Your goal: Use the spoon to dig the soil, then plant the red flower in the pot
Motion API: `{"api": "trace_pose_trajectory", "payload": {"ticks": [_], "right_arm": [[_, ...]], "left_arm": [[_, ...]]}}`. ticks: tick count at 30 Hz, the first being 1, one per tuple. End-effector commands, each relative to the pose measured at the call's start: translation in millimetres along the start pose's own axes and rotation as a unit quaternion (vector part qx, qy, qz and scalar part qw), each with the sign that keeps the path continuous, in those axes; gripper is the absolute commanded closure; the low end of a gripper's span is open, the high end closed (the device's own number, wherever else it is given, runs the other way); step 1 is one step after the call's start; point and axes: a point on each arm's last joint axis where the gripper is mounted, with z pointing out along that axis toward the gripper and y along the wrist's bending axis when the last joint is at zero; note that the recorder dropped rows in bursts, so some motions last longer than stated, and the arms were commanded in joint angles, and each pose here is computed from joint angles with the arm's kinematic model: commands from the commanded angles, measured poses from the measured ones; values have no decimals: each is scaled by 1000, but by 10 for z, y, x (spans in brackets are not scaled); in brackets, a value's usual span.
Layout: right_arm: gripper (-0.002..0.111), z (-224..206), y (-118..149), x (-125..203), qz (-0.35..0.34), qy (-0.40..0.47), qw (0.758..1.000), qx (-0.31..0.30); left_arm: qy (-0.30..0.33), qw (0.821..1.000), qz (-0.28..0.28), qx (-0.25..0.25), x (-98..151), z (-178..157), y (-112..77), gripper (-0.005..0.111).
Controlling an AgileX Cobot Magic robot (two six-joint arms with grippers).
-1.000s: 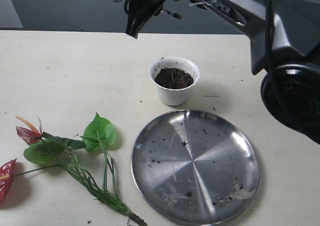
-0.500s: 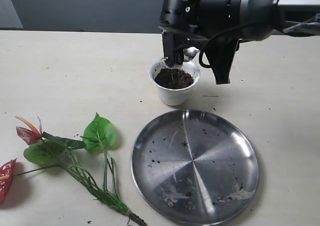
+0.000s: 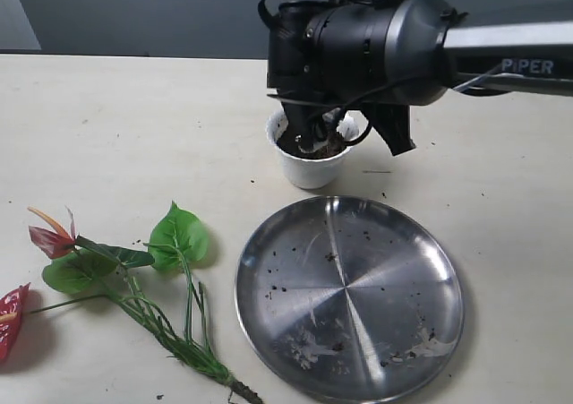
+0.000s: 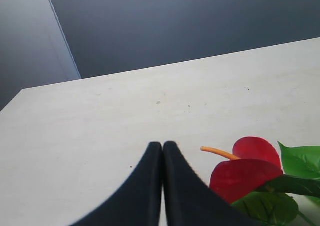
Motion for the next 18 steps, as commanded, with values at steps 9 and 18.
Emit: {"api": "trace_pose_trajectory", "payload": {"ticks": [9,18], "right_arm": [[109,64,181,-501,-117,-15,993,19],[109,41,-2,-364,-68,23,993,96]], "left_arm": [[-3,1000,-4,2,-14,0,-2,105],[-3,1000,-4,2,-14,0,-2,105]]}}
